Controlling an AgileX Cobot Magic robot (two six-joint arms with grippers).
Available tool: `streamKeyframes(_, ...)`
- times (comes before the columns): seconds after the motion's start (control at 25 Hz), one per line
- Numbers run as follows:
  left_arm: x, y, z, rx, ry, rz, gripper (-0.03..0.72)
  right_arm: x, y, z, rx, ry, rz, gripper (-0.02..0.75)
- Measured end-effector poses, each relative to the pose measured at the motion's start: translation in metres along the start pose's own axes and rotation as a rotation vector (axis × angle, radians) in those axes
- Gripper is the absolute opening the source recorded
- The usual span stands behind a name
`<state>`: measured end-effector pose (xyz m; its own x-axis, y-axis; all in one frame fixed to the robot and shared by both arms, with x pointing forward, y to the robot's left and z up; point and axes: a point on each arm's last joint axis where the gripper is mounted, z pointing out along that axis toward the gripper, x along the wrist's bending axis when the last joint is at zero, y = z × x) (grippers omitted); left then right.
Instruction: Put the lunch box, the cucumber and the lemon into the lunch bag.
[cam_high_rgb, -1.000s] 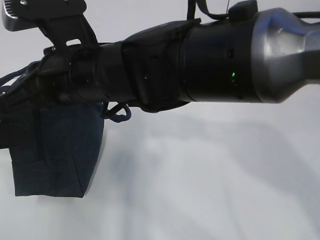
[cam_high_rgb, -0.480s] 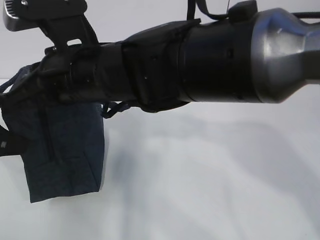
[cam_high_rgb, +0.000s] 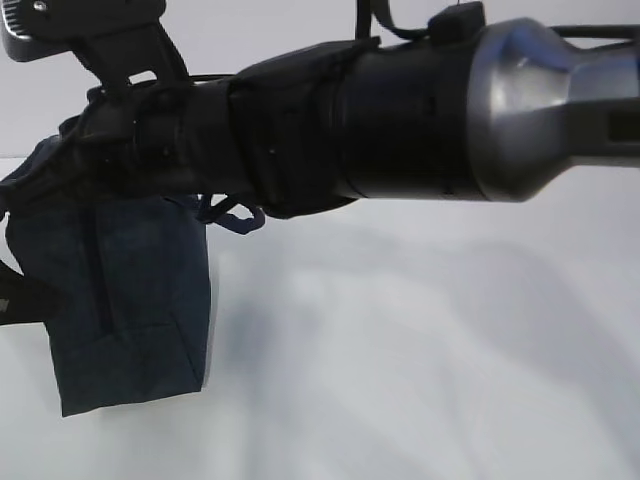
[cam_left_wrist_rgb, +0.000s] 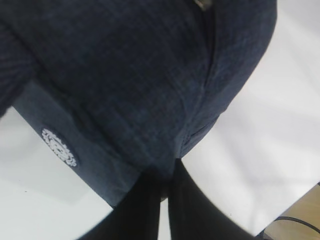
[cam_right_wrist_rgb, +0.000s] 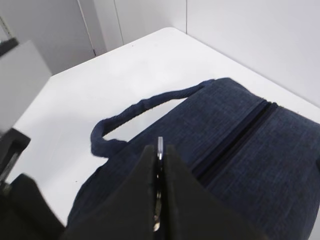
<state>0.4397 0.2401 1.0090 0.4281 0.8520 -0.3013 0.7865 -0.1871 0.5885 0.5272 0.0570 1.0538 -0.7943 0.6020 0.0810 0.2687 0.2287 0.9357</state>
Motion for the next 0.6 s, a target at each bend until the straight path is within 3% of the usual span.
streamKeyframes(0.6, -0.001, -0.001, 0.000, 0.007, -0.007, 0.012, -0.001, -0.035, 0.011, 0.033, -0.051, -0.075, 0.002, -0.013)
